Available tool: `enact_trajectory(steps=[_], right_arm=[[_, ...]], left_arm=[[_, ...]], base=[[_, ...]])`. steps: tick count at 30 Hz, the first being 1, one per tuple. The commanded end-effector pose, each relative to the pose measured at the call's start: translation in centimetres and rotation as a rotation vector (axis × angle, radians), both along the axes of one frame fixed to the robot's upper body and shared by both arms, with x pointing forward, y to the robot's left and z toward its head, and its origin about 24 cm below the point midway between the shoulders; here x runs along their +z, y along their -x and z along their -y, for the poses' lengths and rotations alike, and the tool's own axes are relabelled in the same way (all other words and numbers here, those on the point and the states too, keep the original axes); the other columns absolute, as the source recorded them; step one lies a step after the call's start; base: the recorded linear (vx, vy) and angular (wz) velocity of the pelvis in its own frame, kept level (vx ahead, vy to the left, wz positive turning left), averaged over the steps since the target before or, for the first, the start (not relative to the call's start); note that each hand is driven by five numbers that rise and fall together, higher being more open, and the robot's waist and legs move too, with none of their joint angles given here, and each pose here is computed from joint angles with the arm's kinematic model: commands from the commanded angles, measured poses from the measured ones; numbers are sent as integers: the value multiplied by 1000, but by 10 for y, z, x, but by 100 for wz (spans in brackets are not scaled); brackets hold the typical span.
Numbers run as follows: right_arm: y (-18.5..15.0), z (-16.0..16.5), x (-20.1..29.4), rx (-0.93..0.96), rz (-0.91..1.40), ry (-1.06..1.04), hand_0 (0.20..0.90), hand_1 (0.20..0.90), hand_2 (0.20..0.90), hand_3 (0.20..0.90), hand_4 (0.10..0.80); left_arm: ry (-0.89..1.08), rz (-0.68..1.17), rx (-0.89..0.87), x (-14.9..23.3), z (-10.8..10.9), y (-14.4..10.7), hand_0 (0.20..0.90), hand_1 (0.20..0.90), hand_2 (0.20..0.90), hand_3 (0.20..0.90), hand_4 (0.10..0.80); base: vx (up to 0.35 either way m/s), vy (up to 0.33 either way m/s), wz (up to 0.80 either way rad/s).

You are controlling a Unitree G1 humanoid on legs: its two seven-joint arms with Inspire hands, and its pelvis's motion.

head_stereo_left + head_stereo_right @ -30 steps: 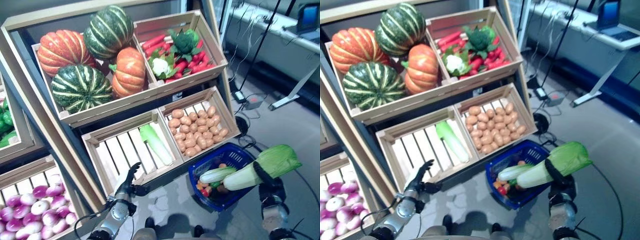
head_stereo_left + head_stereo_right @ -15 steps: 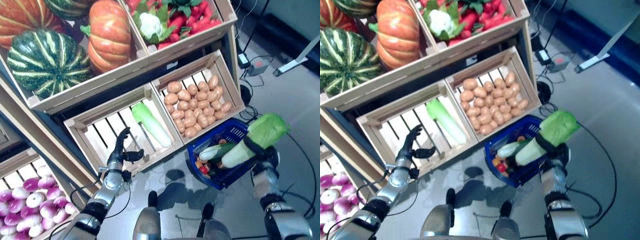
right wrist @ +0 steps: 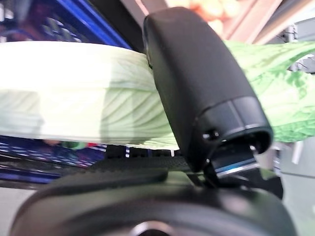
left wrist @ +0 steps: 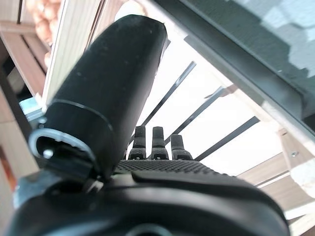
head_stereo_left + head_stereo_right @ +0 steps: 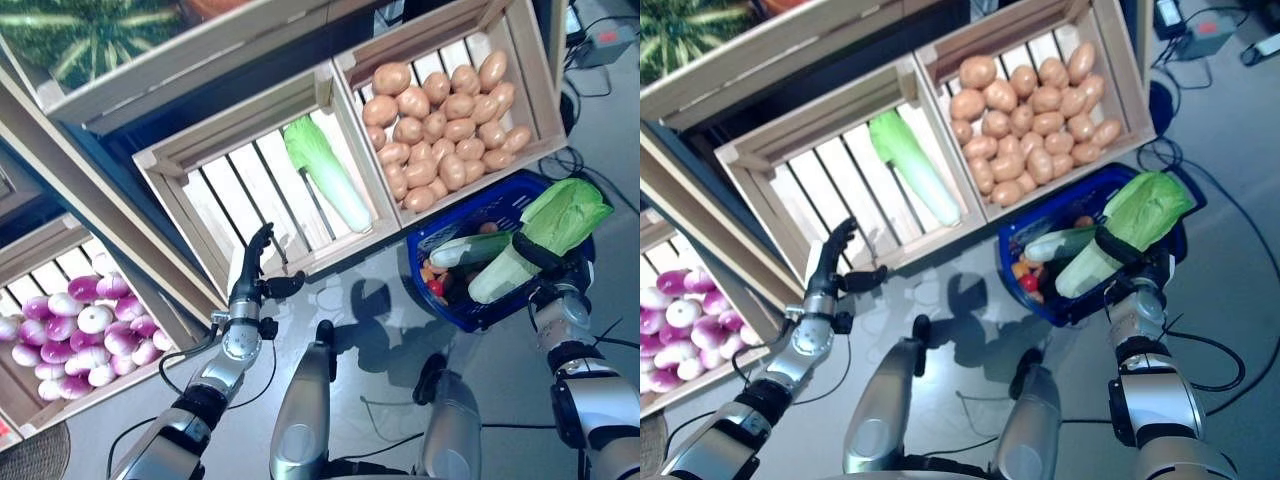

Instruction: Put vegetables into the basket

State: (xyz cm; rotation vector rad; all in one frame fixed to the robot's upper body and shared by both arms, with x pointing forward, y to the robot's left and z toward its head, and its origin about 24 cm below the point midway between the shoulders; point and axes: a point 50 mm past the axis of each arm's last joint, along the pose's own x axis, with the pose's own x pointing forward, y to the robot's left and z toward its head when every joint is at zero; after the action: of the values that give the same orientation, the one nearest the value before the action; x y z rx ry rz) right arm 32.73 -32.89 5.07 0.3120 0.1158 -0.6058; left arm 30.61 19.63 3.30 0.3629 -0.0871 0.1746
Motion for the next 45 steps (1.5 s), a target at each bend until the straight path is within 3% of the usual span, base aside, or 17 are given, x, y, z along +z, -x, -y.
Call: enact_trajectory(steps=[1, 3, 4, 5, 32, 37, 40, 45], right_arm=[[-13, 18, 59, 3, 241, 59, 300, 300, 300, 300, 400], [-15, 15, 59, 29, 255, 45, 331, 331, 331, 331, 420], [-14, 16, 59, 17, 268, 46, 564, 564, 564, 564, 576], [-14, 16, 58, 7, 270, 43, 900, 900, 900, 900, 800], [-7, 28, 57, 3, 264, 24, 900, 900, 900, 900, 800], [-7, 27, 54, 39, 245, 24, 900, 900, 900, 900, 800], [-6, 28, 51, 67, 216, 36, 900, 900, 900, 900, 800], [-10, 26, 52, 115, 163, 59, 900, 900, 900, 900, 800]], left_arm=[[51, 289, -20, 53, 2, -10, 900, 900, 900, 900, 800], [54, 305, -20, 55, 3, -11, 900, 900, 900, 900, 800], [59, 314, -22, 58, 3, -11, 900, 900, 900, 900, 800], [60, 318, -23, 59, 3, -12, 900, 900, 900, 900, 800], [-8, 330, -19, 58, -8, -9, 900, 900, 900, 900, 800], [-327, 472, 108, 83, -25, -14, 900, 900, 900, 900, 800], [-626, 520, 225, 118, -59, -26, 900, 900, 900, 900, 800], [-959, 477, 326, 147, -89, -40, 900, 900, 900, 900, 800]], base=[[-38, 27, -1], [17, 23, -4], [66, 12, -2], [70, 9, 2], [4, 2, 1], [56, 36, -4], [57, 90, -3], [44, 120, -11]])
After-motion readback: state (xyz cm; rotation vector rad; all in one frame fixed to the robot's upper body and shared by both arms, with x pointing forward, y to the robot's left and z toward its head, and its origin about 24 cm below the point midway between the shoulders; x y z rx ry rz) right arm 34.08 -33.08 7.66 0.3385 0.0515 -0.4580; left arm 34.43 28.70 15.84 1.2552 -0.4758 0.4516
